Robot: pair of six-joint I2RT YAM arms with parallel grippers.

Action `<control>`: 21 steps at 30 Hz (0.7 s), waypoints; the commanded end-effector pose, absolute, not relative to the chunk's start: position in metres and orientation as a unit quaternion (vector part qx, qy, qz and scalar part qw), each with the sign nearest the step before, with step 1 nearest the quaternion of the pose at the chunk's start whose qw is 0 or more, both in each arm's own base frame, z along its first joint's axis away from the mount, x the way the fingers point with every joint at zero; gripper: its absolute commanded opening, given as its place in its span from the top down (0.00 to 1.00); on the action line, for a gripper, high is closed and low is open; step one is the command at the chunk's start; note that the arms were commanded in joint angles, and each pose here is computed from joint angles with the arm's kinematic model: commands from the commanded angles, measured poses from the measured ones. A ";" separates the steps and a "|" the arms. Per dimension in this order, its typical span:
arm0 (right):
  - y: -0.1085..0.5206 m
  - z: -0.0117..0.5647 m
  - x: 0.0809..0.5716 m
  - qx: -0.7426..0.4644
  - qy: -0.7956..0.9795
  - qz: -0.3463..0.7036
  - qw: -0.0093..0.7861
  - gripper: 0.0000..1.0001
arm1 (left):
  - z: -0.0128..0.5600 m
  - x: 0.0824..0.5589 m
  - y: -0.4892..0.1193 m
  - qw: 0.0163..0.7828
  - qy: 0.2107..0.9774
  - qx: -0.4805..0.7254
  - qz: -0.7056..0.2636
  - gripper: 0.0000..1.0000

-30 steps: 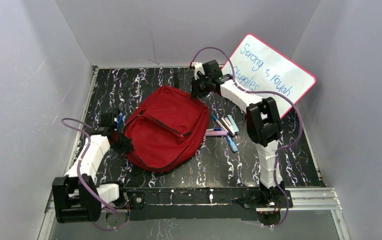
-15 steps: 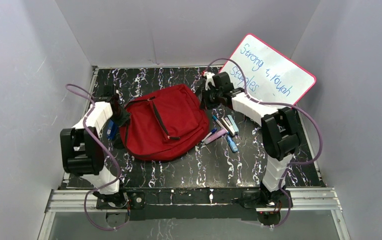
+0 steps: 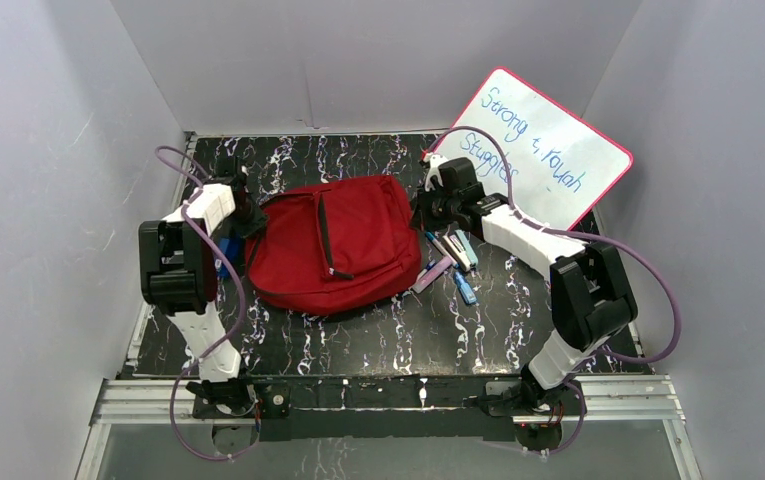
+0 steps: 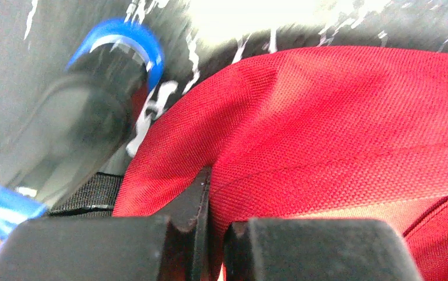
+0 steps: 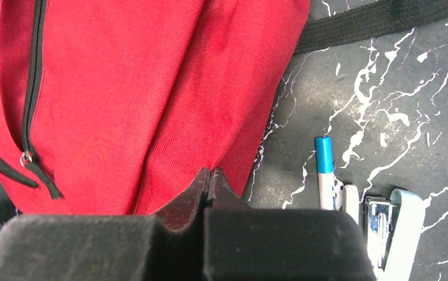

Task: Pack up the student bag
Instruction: Adjust the student bag at the center of the board.

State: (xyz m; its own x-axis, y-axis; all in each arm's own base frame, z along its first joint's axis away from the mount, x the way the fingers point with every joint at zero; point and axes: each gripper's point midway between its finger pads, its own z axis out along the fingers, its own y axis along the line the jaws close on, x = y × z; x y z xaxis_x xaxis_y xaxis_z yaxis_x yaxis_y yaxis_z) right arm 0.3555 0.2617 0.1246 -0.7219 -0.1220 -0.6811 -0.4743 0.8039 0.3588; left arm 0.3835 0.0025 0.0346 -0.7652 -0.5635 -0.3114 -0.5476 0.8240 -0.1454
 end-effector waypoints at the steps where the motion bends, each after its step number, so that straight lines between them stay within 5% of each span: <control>1: 0.267 0.164 0.361 -0.189 0.854 0.290 0.389 1.00 | 0.057 0.430 0.014 0.239 0.935 -0.260 -0.018 1.00; 8: 0.280 0.148 0.335 -0.205 0.857 0.339 0.329 1.00 | 0.069 0.452 0.021 0.264 0.932 -0.250 -0.015 1.00; 18: 0.253 0.202 0.350 -0.213 0.840 0.266 0.422 0.62 | 0.108 0.449 0.030 0.304 0.915 -0.265 -0.010 0.56; 21: 0.258 0.224 0.346 -0.232 0.823 0.283 0.435 0.56 | 0.127 0.423 0.031 0.317 0.902 -0.292 -0.008 0.49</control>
